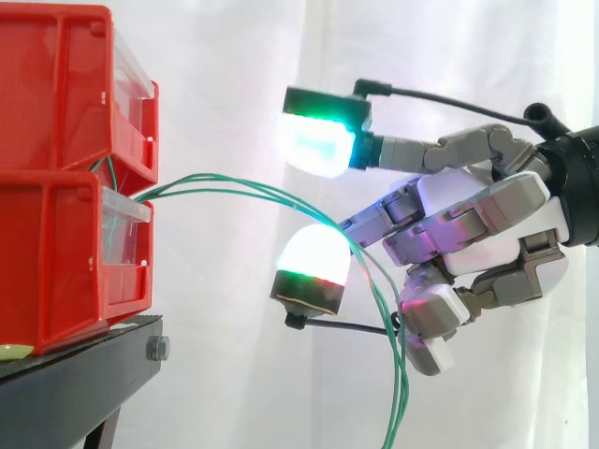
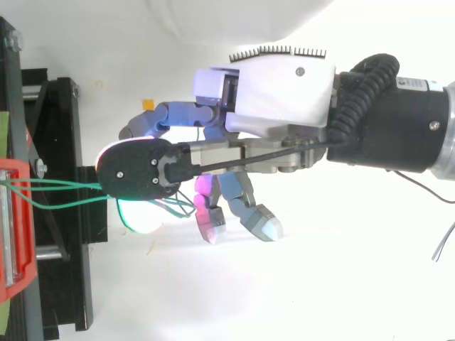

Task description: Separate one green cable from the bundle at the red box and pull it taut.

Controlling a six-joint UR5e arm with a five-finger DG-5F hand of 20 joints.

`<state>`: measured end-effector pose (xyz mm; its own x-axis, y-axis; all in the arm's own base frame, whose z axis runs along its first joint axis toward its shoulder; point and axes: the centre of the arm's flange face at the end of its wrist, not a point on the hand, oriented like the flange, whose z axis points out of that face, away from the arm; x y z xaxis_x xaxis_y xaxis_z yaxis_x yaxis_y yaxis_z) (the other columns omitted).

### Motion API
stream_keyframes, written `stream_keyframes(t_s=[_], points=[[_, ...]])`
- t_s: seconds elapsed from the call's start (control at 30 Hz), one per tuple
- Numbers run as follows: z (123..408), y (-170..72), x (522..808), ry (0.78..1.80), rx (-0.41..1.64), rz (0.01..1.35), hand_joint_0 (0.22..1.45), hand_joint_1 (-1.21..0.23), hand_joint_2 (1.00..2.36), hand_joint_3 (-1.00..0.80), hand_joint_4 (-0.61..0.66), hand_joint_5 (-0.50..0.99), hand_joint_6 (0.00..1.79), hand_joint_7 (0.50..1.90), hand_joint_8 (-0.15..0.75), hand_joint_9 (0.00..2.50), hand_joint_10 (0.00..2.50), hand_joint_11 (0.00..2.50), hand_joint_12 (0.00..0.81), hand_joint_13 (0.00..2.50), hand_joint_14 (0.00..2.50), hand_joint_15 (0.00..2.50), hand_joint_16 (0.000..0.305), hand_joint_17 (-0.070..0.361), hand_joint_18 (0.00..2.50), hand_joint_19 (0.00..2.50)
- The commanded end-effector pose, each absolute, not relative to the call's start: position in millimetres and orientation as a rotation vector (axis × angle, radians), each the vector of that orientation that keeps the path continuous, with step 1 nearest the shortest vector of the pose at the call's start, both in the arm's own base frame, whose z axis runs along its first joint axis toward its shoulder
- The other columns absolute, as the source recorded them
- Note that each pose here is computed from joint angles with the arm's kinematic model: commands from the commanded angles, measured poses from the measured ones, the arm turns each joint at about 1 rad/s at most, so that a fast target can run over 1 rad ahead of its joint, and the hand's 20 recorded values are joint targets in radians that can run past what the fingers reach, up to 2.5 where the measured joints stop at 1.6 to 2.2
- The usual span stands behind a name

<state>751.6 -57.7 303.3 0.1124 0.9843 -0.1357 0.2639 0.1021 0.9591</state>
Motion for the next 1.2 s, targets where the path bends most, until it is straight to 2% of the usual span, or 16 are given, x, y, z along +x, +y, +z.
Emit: stream_keyframes(t_s=[0.0, 0.17, 0.47, 0.57, 0.63, 0.67, 0.7, 0.8, 0.87, 0.97, 1.03, 1.07, 1.1, 1.17], points=[[303.4, -57.7, 751.4, 1.351, 1.362, 0.889, 0.66, -0.38, 1.0, -0.5, 0.07, 0.13, 0.56, 1.27, 0.212, 2.1, 0.03, 0.69, 0.323, 1.37, 0.02, 0.66, 0.041, 0.093, 0.97, 0.83], [303.4, -57.7, 751.4, 1.351, 1.362, 0.889, 0.74, -0.56, 1.0, -0.5, 0.06, 0.14, 0.54, 1.33, 0.234, 2.11, 0.03, 0.72, 0.323, 1.38, 0.02, 0.65, 0.04, 0.09, 0.97, 0.8], [302.4, -57.8, 751.8, 1.351, 1.361, 0.886, 0.76, -0.64, 1.01, -0.38, 0.06, 0.14, 0.52, 1.38, 0.245, 2.1, 0.03, 0.73, 0.322, 1.37, 0.02, 0.66, 0.039, 0.088, 0.95, 0.8], [302.4, -57.7, 751.8, 1.352, 1.361, 0.888, 0.74, -0.67, 1.02, -0.28, 0.04, 0.14, 0.53, 1.37, 0.259, 2.09, 0.03, 0.73, 0.323, 1.36, 0.02, 0.67, 0.04, 0.09, 0.94, 0.79], [303.4, -57.7, 751.4, 1.352, 1.361, 0.888, 0.69, -0.7, 1.02, -0.27, 0.07, 0.13, 0.57, 1.28, 0.255, 2.07, 0.03, 0.72, 0.321, 1.36, 0.02, 0.66, 0.041, 0.093, 0.95, 0.78], [303.4, -57.7, 751.4, 1.352, 1.361, 0.888, 0.6, -0.68, 1.01, -0.39, 0.09, 0.12, 0.59, 1.24, 0.251, 2.07, 0.03, 0.71, 0.322, 1.35, 0.02, 0.67, 0.042, 0.095, 0.95, 0.8], [303.4, -57.7, 751.4, 1.352, 1.361, 0.888, 0.53, -0.61, 1.0, -0.5, 0.11, 0.12, 0.59, 1.25, 0.255, 2.08, 0.03, 0.7, 0.33, 1.36, 0.02, 0.66, 0.046, 0.104, 0.98, 0.78], [303.4, -59.0, 751.3, 1.35, 1.362, 0.885, 0.42, -0.45, 1.0, -0.5, 0.13, 0.13, 0.56, 1.33, 0.27, 2.11, 0.03, 0.63, 0.358, 1.42, 0.02, 0.61, 0.058, 0.131, 1.08, 0.71], [302.3, -58.3, 751.5, 1.348, 1.365, 0.883, 0.41, -0.35, 1.0, -0.5, 0.13, 0.13, 0.56, 1.34, 0.265, 2.12, 0.03, 0.61, 0.363, 1.42, 0.02, 0.6, 0.06, 0.135, 1.09, 0.7], [305.1, -59.6, 752.0, 1.332, 1.366, 0.876, 0.46, -0.2, 1.0, -0.5, 0.1, 0.13, 0.58, 1.26, 0.253, 2.1, 0.03, 0.64, 0.347, 1.39, 0.02, 0.62, 0.055, 0.124, 1.02, 0.77], [308.6, -60.0, 753.1, 1.324, 1.363, 0.875, 0.52, -0.2, 1.0, -0.5, 0.08, 0.12, 0.58, 1.22, 0.236, 2.08, 0.03, 0.64, 0.331, 1.36, 0.02, 0.65, 0.049, 0.109, 0.96, 0.81], [309.3, -60.3, 753.3, 1.32, 1.364, 0.873, 0.56, -0.24, 1.0, -0.5, 0.08, 0.12, 0.59, 1.21, 0.233, 2.08, 0.03, 0.67, 0.32, 1.35, 0.02, 0.65, 0.045, 0.102, 0.93, 0.83], [310.1, -60.4, 753.7, 1.317, 1.363, 0.874, 0.62, -0.36, 1.0, -0.5, 0.06, 0.12, 0.57, 1.24, 0.229, 2.07, 0.03, 0.69, 0.318, 1.34, 0.02, 0.66, 0.043, 0.096, 0.91, 0.84], [313.0, -61.3, 754.6, 1.304, 1.363, 0.869, 0.67, -0.45, 1.0, -0.5, 0.05, 0.13, 0.56, 1.26, 0.231, 2.08, 0.03, 0.69, 0.324, 1.34, 0.02, 0.66, 0.042, 0.095, 0.92, 0.83]])
